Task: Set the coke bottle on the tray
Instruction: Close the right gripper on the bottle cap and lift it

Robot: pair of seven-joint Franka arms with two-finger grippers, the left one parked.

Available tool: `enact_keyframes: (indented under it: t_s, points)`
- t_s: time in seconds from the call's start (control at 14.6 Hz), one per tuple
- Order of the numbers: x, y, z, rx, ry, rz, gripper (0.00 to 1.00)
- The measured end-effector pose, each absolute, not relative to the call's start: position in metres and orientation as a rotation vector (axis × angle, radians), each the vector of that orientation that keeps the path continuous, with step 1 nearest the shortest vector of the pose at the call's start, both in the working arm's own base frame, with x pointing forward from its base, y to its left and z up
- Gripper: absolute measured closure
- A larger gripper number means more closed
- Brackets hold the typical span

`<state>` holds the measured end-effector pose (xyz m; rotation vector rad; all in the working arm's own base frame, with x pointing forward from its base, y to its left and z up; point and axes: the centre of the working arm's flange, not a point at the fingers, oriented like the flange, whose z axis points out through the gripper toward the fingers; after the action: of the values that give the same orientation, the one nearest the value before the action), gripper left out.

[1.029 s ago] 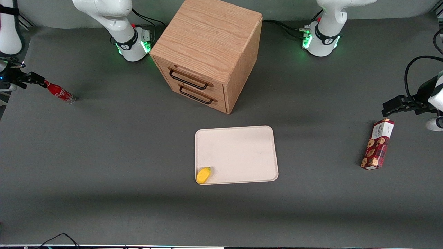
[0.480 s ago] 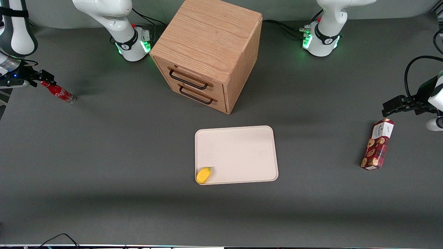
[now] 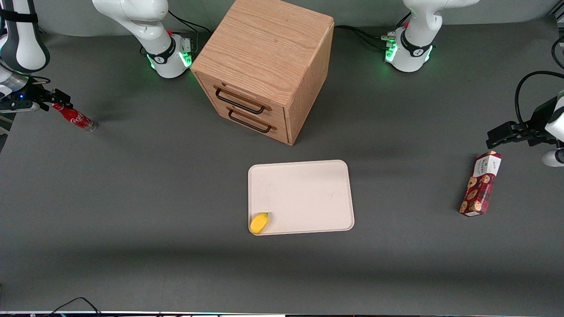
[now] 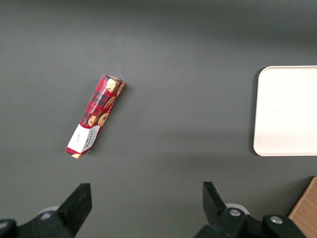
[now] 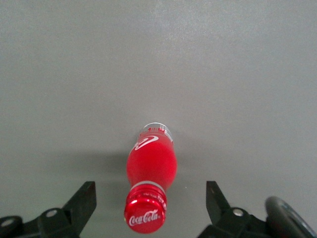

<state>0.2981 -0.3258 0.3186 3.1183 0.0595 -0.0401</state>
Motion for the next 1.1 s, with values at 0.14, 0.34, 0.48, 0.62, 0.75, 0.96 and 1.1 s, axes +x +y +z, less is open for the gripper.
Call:
enact_keyframes:
  t_s: [0.14, 0.34, 0.48, 0.62, 0.75, 0.96, 1.1]
  points:
    - [0.2981, -0.3258, 0.3175, 3.118, 0.06, -0.043, 0.12]
    - [0.2982, -0.3258, 0.3166, 3.118, 0.06, -0.046, 0.46]
    - [0.2983, -0.3258, 0.3163, 3.118, 0.06, -0.047, 0.64]
    - [0.2984, -0.3257, 0.3164, 3.117, 0.061, -0.046, 0.67]
    - [0.2985, -0.3257, 0.3164, 3.117, 0.061, -0.046, 0.67]
    - [0.2997, -0.3254, 0.317, 3.116, 0.065, -0.044, 0.67]
    - [0.3079, -0.3249, 0.3232, 3.1, 0.069, -0.022, 0.67]
